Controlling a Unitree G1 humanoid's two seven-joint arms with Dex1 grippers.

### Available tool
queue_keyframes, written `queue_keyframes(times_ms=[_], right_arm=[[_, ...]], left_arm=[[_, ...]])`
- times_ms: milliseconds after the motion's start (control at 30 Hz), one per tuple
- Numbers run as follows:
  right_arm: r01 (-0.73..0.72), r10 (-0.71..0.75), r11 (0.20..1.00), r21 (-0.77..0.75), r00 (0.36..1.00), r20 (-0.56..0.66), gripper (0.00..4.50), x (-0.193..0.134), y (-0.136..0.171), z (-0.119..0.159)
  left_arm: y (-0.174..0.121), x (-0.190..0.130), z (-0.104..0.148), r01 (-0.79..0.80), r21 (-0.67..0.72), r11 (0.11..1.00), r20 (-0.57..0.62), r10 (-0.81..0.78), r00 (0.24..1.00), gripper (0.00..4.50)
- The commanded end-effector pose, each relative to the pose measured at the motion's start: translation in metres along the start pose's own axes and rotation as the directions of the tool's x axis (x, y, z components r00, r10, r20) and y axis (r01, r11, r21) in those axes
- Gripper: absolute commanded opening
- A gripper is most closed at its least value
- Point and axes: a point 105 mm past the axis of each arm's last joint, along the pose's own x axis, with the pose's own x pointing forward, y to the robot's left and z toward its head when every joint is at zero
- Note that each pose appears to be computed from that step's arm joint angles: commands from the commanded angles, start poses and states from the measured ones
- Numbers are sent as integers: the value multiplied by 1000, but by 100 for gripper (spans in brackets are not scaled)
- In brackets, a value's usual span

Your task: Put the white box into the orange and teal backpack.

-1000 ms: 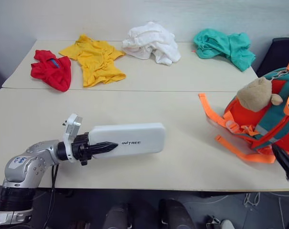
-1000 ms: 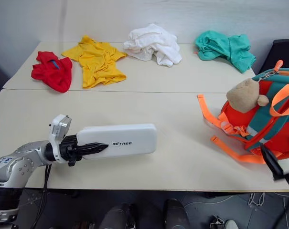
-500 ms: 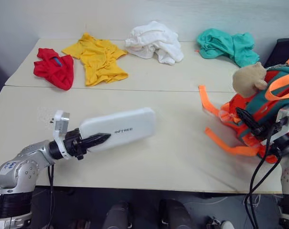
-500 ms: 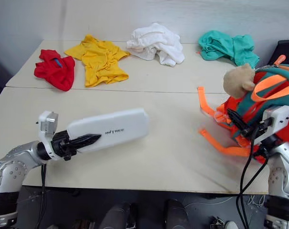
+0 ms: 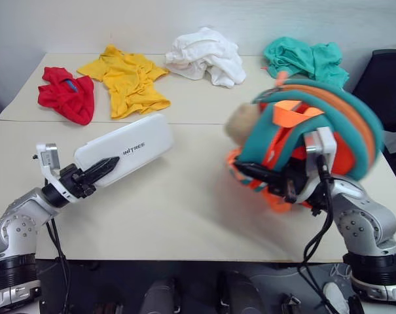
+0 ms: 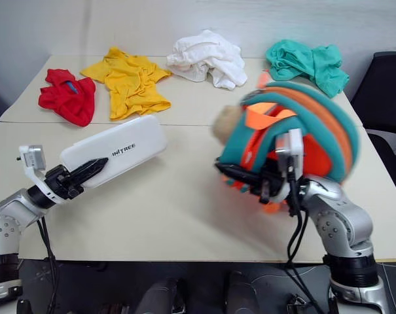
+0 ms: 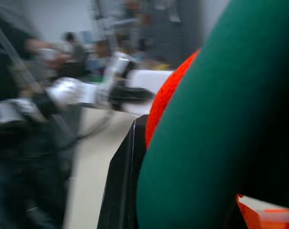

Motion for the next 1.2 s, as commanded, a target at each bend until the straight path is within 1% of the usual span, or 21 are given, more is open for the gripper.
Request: queue_keyframes(times_ms=[33, 100, 133, 233, 300, 400, 500, 567, 633, 700, 833, 933, 1000, 1067, 1100, 1167, 1200], right_arm=[[-162, 163, 984, 69, 987, -9, 2, 6, 37, 9], [-167, 175, 979, 118, 983, -57, 2, -2, 43, 4], [-147, 162, 978, 147, 982, -94, 2, -9, 42, 0], [-40, 66, 988, 151, 983, -173, 2, -27, 27, -8], [3, 22, 991, 136, 983, -183, 2, -32, 17, -9], [17, 5, 993, 121, 983, -182, 2, -33, 12, -11], [17, 6, 992, 125, 983, -184, 2, -32, 11, -14], [17, 8, 992, 129, 982, -191, 2, -32, 10, -19], [18, 7, 992, 127, 980, -196, 2, -31, 8, -21], [17, 7, 993, 118, 980, -200, 2, -30, 5, -22], [14, 8, 994, 110, 980, -199, 2, -29, 2, -23], [7, 15, 994, 107, 979, -203, 2, -28, 2, -24], [3, 19, 994, 108, 978, -206, 2, -28, 3, -24], [4, 19, 994, 107, 977, -212, 2, -29, 2, -25], [5, 18, 994, 106, 976, -216, 2, -30, 2, -25], [7, 16, 995, 103, 975, -221, 2, -30, 0, -26], [6, 17, 995, 102, 974, -224, 2, -30, 0, -26]], left_arm=[[-12, -4, 27, 41, 90, 995, 61, -47, 997, 117], [-18, -3, 32, 55, 141, 988, 58, -64, 996, 117], [-23, -3, 37, 62, 181, 982, 61, -74, 995, 117], [-49, 1, 55, 141, 239, 961, 66, -161, 985, 117], [-70, 1, 62, 204, 246, 947, 48, -223, 974, 117], [-93, 0, 66, 263, 254, 930, 24, -279, 960, 117], [-104, 0, 70, 252, 383, 889, 17, -279, 960, 117], [-115, 6, 68, 309, 347, 885, 8, -333, 943, 117], [-123, 10, 57, 372, 299, 879, -50, -375, 926, 117], [-119, 14, 45, 382, 295, 876, -108, -366, 924, 117], [-103, 19, 30, 386, 286, 877, -181, -346, 921, 117], [-85, 27, 27, 363, 331, 871, -220, -303, 927, 117], [-79, 30, 26, 372, 365, 853, -251, -294, 922, 117], [-74, 31, 19, 419, 384, 823, -346, -292, 892, 117], [-73, 34, 18, 434, 384, 815, -374, -293, 880, 117], [-71, 53, 20, 446, 402, 799, -393, -290, 873, 117], [-77, 64, 21, 482, 396, 782, -403, -324, 856, 117]])
